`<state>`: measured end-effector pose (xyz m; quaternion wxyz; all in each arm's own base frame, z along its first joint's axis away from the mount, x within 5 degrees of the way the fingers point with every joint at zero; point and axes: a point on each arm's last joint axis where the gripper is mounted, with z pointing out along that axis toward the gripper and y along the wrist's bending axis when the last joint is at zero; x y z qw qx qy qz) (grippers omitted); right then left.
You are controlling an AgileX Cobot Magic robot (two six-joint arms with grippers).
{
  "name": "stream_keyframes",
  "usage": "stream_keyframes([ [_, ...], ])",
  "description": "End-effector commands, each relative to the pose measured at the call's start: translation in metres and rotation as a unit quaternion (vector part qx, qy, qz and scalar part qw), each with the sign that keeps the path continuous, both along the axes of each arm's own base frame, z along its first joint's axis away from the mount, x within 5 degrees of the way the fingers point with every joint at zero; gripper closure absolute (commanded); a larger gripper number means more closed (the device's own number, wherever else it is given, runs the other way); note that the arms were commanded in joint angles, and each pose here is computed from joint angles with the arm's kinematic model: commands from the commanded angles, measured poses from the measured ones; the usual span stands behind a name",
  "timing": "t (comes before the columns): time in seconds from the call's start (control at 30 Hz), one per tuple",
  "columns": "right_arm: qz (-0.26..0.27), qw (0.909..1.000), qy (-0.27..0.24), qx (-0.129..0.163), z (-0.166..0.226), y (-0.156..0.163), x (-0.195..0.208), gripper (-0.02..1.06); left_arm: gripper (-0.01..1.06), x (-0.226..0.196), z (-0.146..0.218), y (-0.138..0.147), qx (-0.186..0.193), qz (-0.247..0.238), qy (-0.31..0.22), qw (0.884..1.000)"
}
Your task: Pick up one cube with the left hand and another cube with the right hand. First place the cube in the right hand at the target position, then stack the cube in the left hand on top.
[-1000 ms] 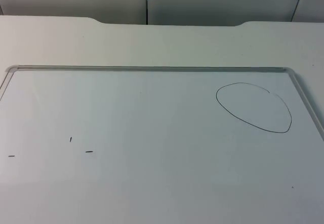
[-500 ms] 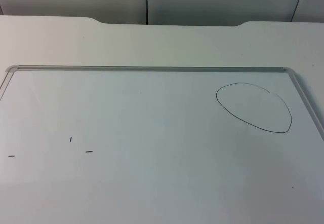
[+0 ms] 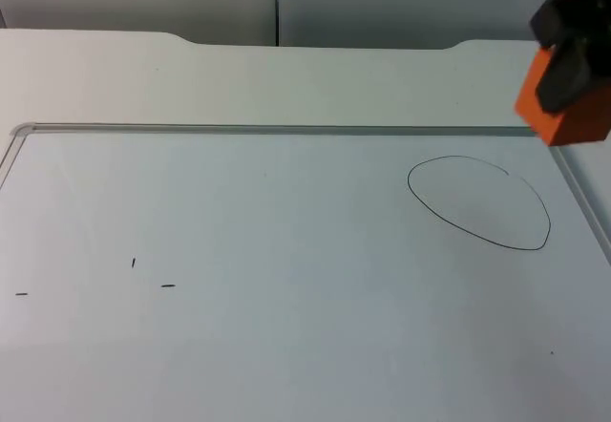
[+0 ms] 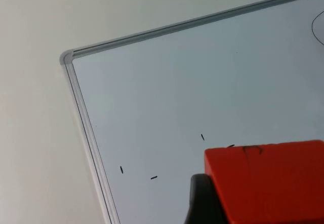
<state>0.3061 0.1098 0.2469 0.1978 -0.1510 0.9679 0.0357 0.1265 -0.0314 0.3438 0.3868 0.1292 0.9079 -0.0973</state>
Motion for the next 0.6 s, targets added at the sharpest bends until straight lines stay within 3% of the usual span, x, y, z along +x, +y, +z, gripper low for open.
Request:
stream_keyframes([
  [0.0, -0.008, 1.0, 0.002, 0.004, -0.013, 0.003, 0.015, 1.05, 1.05, 0.0, 0.002, -0.001, -0.008, -0.002, -0.01, 1.0],
  [0.3, -0.044, 0.9986, 0.029, 0.009, -0.072, 0.013, 0.043, 1.05, 1.05, -0.001, 0.001, -0.002, -0.014, 0.003, -0.001, 1.0],
  [0.57, -0.041, 0.9983, 0.04, -0.005, -0.11, 0.016, 0.056, 1.05, 1.05, -0.002, 0.0, -0.001, -0.012, 0.002, 0.004, 1.0],
])
